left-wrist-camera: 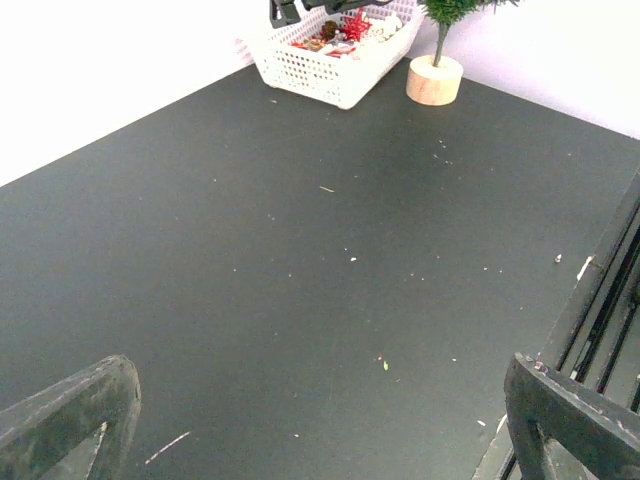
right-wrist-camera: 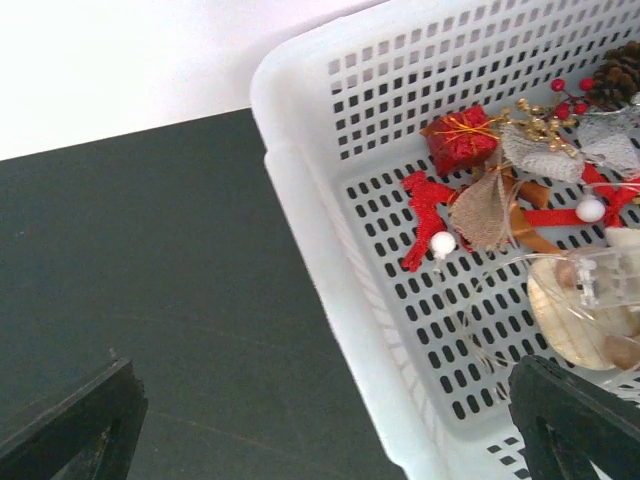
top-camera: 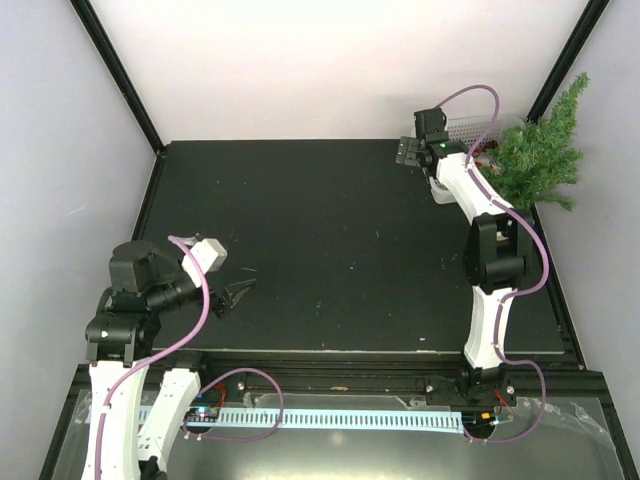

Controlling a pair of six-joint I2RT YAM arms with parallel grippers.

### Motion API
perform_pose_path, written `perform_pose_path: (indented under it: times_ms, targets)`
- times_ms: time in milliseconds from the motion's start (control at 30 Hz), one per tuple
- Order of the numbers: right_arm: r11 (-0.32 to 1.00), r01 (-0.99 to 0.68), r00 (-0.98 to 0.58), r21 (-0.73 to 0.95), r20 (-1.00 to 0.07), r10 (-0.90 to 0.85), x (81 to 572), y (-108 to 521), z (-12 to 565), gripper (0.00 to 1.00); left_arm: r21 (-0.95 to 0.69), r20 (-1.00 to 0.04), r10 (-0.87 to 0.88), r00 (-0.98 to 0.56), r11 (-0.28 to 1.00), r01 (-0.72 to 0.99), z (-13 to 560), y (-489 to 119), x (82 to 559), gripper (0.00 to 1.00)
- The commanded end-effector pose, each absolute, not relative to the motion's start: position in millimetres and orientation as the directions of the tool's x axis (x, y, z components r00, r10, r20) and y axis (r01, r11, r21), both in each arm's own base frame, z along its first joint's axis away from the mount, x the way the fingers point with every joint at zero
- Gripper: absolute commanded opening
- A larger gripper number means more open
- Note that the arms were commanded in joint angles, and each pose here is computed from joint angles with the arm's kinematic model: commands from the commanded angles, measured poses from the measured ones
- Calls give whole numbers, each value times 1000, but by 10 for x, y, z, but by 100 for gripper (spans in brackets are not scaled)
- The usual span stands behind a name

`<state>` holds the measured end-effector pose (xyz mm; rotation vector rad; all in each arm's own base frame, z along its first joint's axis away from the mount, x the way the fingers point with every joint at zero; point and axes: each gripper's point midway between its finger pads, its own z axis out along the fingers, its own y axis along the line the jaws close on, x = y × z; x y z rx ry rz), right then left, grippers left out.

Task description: Decorate the small christmas tree

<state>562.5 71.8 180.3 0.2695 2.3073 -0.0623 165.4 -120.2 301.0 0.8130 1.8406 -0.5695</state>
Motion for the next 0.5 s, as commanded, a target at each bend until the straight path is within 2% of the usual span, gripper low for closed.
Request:
perform_pose_path:
  times_ms: [0, 233, 467]
  targets:
    - [985, 169, -690, 38, -709, 146, 5678, 850, 1665, 100, -3, -937, 262, -229, 651, 759, 3094, -1224, 1608, 99]
    - [989, 143, -731, 24, -672, 122, 5747, 869, 1466, 100, 6, -941, 263, -215, 646, 763, 3115, -1231, 1573, 99]
    - [978, 208, -733, 20, -658, 169, 5786, 568, 1330, 100, 8, -941, 262, -216, 653, 758, 3115, -1219, 1579, 99]
